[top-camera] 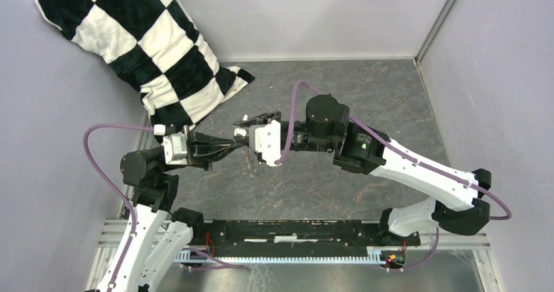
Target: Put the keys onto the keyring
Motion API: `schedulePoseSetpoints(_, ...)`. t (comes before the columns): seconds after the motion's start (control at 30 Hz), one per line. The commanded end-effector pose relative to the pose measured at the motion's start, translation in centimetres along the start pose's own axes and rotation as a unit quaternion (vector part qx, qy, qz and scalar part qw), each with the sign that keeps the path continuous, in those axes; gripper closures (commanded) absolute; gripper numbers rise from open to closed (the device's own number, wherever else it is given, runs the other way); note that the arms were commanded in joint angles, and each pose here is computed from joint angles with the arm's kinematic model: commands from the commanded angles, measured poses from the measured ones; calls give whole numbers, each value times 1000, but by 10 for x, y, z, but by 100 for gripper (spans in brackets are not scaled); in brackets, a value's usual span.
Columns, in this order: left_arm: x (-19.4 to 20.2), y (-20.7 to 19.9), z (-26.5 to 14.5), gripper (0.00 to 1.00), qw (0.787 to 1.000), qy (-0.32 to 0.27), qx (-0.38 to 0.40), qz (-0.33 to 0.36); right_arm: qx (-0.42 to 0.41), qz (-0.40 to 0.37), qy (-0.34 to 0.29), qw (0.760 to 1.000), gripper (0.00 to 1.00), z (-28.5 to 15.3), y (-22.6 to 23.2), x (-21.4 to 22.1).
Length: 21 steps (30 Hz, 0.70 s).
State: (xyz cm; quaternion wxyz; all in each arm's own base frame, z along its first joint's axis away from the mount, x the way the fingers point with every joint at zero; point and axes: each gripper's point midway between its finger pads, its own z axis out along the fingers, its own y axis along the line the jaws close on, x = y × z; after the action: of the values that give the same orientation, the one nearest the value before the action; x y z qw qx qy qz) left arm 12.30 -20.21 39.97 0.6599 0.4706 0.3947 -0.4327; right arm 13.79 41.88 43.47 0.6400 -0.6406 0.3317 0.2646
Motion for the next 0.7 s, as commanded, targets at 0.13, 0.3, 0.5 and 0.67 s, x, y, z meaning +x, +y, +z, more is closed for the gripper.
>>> schedulePoseSetpoints(0.13,-40,-13,4,98,997,-70,7,21,-20,7,-28,999,59,23,-8,-11)
schedulePoseSetpoints(0.3,-48,-21,3,98,996,-86,9,31,-26,10,-30,999,57,24,-14,-14)
schedulePoseSetpoints(0.5,-57,-30,1,98,994,-100,15,41,-40,16,-43,998,56,29,-15,-21)
schedulePoseSetpoints(0.67,-61,-36,-1,98,993,-108,21,46,-52,19,-46,997,54,31,-16,-23)
